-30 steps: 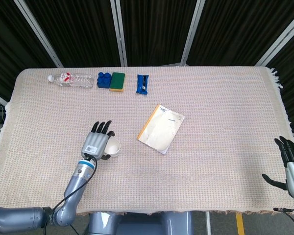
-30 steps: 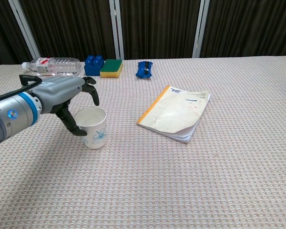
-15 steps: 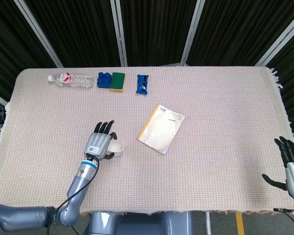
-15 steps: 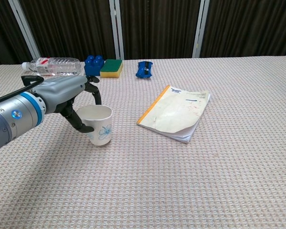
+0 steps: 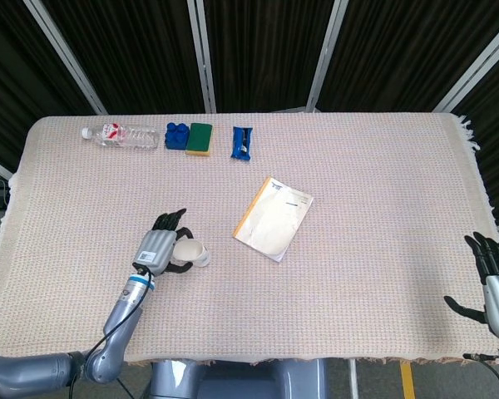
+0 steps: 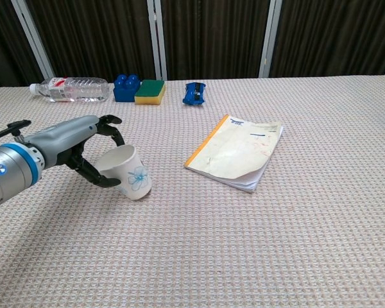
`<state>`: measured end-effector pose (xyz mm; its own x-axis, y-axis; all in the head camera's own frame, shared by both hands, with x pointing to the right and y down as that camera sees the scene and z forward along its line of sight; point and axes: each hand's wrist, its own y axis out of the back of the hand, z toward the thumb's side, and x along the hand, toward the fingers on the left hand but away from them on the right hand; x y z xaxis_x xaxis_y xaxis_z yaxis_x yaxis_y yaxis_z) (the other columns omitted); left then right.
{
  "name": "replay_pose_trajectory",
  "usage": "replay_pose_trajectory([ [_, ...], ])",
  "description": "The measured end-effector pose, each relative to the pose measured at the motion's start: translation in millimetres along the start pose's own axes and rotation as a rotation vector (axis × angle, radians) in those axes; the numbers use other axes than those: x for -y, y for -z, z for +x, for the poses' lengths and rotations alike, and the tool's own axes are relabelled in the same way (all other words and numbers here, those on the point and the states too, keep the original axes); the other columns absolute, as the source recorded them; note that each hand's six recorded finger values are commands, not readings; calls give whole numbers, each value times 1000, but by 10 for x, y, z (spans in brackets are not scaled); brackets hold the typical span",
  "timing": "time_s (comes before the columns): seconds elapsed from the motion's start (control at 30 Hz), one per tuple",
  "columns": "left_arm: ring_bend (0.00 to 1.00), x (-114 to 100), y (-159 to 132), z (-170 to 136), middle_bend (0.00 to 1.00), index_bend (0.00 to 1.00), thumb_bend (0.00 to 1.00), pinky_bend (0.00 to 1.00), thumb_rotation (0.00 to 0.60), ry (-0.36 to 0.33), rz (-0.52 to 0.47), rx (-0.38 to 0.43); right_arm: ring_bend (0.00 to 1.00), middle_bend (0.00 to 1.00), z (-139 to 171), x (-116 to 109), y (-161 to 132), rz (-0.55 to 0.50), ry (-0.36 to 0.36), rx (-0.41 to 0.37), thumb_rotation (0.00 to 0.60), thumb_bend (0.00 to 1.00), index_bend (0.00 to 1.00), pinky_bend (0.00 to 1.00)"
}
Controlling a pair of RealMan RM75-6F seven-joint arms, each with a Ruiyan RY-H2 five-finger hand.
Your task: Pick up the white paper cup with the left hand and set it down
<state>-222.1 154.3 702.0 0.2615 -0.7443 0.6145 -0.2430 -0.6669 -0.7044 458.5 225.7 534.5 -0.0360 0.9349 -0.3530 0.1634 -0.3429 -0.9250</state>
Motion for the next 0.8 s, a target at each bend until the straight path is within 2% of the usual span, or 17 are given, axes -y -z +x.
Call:
replay_pose_trajectory([
  [0.1, 0, -30, 106, -19, 0, 321, 151, 0, 600, -2, 13, -13, 0, 0, -3, 5, -6, 2, -1, -1, 600, 0, 0, 0],
  [0.17, 0, -54, 159, -32, 0, 215, 152, 0, 600, 0, 22, -20, 0, 0, -3, 8, -10, 3, -1, -1, 600, 0, 0, 0],
  [0.23, 0, -76, 198, -45, 0, 166, 152, 0, 600, 6, 27, -25, 0, 0, -2, 10, -15, 4, 0, -1, 600, 0, 0, 0],
  [0.37, 0, -135, 268, -75, 0, 131, 151, 0, 600, 21, 44, -38, 0, 0, 0, 9, -25, 5, 2, -4, 600, 0, 0, 0],
  [0.53, 0, -163, 249, -97, 0, 136, 151, 0, 600, 39, 79, -45, 0, 0, 1, 0, -26, 1, 6, -5, 600, 0, 0, 0],
  [0.73, 0, -178, 179, -80, 0, 289, 152, 0, 600, 46, 143, -58, 0, 0, 3, 2, -29, -1, 3, -9, 600, 0, 0, 0],
  [0.8, 0, -180, 130, -61, 0, 312, 152, 0, 600, 40, 172, -62, 0, 0, 3, 0, -30, -2, 3, -10, 600, 0, 0, 0],
])
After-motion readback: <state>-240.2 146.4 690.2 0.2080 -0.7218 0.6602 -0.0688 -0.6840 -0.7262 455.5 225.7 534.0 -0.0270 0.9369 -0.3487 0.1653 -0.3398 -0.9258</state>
